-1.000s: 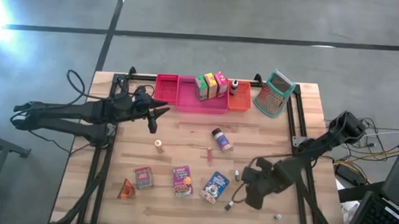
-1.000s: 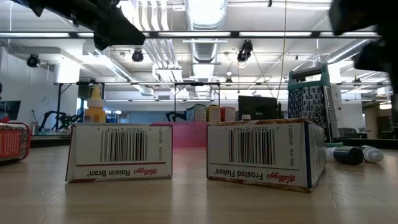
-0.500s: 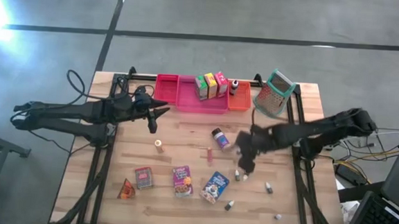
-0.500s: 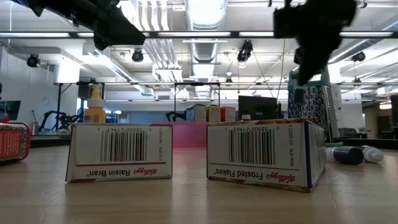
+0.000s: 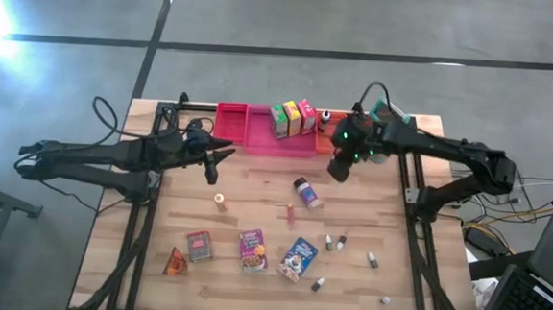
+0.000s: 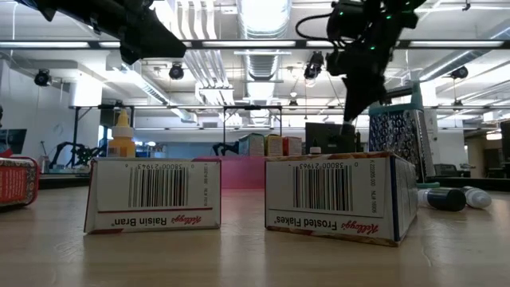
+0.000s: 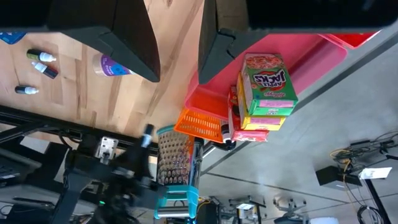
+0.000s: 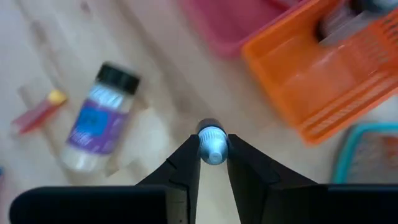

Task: Pick & Place Kitchen Items
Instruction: Put the top small black food coloring bottle into the orange bin

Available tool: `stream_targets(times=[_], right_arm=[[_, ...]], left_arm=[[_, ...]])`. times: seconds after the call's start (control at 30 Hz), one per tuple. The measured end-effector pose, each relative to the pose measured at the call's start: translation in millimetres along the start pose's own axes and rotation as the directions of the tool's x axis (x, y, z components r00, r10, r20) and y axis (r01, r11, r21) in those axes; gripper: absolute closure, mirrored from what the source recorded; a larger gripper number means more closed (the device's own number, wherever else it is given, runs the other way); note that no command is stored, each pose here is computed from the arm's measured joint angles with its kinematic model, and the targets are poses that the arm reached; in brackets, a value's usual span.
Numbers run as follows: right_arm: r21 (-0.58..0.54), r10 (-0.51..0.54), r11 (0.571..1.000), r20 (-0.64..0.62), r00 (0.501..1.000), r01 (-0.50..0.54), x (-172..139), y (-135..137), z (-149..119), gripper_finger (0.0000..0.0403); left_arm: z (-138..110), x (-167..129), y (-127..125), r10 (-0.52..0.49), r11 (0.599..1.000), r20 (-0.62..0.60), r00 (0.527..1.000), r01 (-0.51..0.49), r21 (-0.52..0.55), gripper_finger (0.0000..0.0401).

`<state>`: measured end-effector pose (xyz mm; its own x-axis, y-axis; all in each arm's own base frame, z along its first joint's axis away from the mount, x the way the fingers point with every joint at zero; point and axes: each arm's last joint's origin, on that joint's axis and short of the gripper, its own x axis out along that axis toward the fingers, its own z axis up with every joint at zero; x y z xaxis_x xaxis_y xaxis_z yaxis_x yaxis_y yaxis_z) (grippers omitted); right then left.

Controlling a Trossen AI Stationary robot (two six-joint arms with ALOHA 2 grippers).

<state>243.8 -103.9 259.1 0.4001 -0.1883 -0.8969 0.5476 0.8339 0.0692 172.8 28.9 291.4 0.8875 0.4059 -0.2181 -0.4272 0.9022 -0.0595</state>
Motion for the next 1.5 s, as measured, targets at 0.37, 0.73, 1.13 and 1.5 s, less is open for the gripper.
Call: stream_targets(times=[0.37,0.73,1.13,1.5], right_arm=[[-0.072,-0.002,0.997,-0.094,0.996,-0.005,6,-50,64,0.0339],[-0.170,-0.034,0.985,-0.195,0.980,0.000,24,-95,89,0.0344],[-0.174,-0.051,0.985,-0.190,0.980,0.017,51,-140,90,0.0342],[-0.199,-0.052,0.980,-0.202,0.978,0.011,84,-153,91,0.0342]], left_arm=[[0,0,0,0.000,1.000,0.000,1.000,0.000,0.000,0.0285],[0,0,0,0.000,1.000,0.000,1.000,0.000,0.000,0.0285],[0,0,0,0.000,1.000,0.000,1.000,0.000,0.000,0.0285],[0,0,0,0.001,1.000,0.000,1.000,-0.001,0.000,0.0285]])
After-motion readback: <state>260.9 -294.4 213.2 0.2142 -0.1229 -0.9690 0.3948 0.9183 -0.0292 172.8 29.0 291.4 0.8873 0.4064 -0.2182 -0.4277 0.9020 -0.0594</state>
